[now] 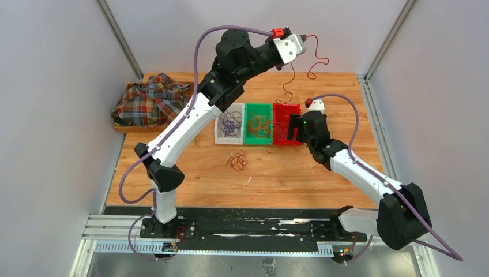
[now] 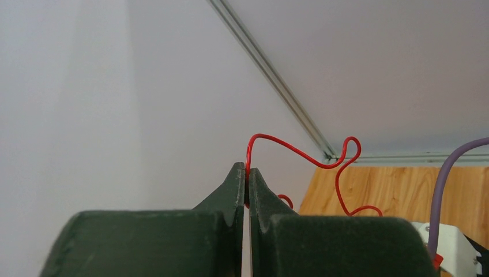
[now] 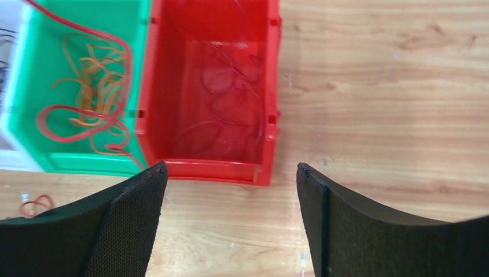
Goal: Untangle the cables
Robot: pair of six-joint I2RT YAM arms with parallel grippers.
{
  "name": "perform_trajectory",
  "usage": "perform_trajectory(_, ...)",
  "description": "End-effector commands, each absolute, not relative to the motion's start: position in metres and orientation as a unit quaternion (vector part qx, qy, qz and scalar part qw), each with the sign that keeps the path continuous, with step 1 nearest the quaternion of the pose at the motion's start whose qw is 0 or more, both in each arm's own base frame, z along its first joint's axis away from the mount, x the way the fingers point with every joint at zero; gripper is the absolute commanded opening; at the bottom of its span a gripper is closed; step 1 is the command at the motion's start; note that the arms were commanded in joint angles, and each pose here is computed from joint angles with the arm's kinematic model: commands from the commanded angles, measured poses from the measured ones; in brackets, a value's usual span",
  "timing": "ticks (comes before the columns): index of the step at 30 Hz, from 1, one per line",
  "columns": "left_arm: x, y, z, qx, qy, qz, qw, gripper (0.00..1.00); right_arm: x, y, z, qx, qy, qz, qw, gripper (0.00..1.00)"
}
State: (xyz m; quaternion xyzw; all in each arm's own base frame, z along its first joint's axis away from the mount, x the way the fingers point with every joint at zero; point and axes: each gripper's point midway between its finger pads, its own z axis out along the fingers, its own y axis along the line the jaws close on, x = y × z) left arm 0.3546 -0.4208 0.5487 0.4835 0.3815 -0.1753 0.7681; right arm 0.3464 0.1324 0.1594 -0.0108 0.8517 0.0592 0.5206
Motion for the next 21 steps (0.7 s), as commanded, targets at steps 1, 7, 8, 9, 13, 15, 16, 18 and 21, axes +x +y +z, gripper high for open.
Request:
perform_trajectory(1,0.358,-0.423,0.573,0.466,0.342,-0.148,0.803,0.00,0.349,0.104,0.138,0.036,0.870,0.016,0.491,0.83)
perform_trajectory(7,0.360,-0.420,0.591,0.443,0.327,-0.140,0.823,0.00,0.342,0.099,0.138,0.057,0.867,0.036,0.494,0.80)
perform_trajectory(8,0.357,-0.418,0.598,0.438,0.320,-0.140,0.828,0.01,0.340,0.099,0.138,0.058,0.867,0.041,0.494,0.79)
perform_trajectory(9,0.355,-0.416,0.604,0.434,0.315,-0.142,0.832,0.01,0.339,0.098,0.139,0.061,0.865,0.045,0.495,0.79)
perform_trajectory(13,0.344,-0.407,0.625,0.419,0.294,-0.146,0.847,0.01,0.336,0.099,0.144,0.069,0.860,0.062,0.502,0.77)
perform_trajectory(15,0.339,-0.403,0.632,0.417,0.283,-0.146,0.851,0.00,0.334,0.098,0.147,0.071,0.858,0.065,0.504,0.77)
perform_trajectory(16,0.336,-0.401,0.637,0.415,0.278,-0.145,0.854,0.00,0.334,0.098,0.148,0.072,0.858,0.066,0.505,0.77)
perform_trajectory(18,0.333,-0.397,0.643,0.411,0.269,-0.141,0.859,0.00,0.333,0.098,0.148,0.074,0.858,0.067,0.504,0.76)
perform_trajectory(21,0.334,-0.395,0.645,0.410,0.265,-0.130,0.863,0.00,0.332,0.098,0.149,0.081,0.856,0.073,0.505,0.76)
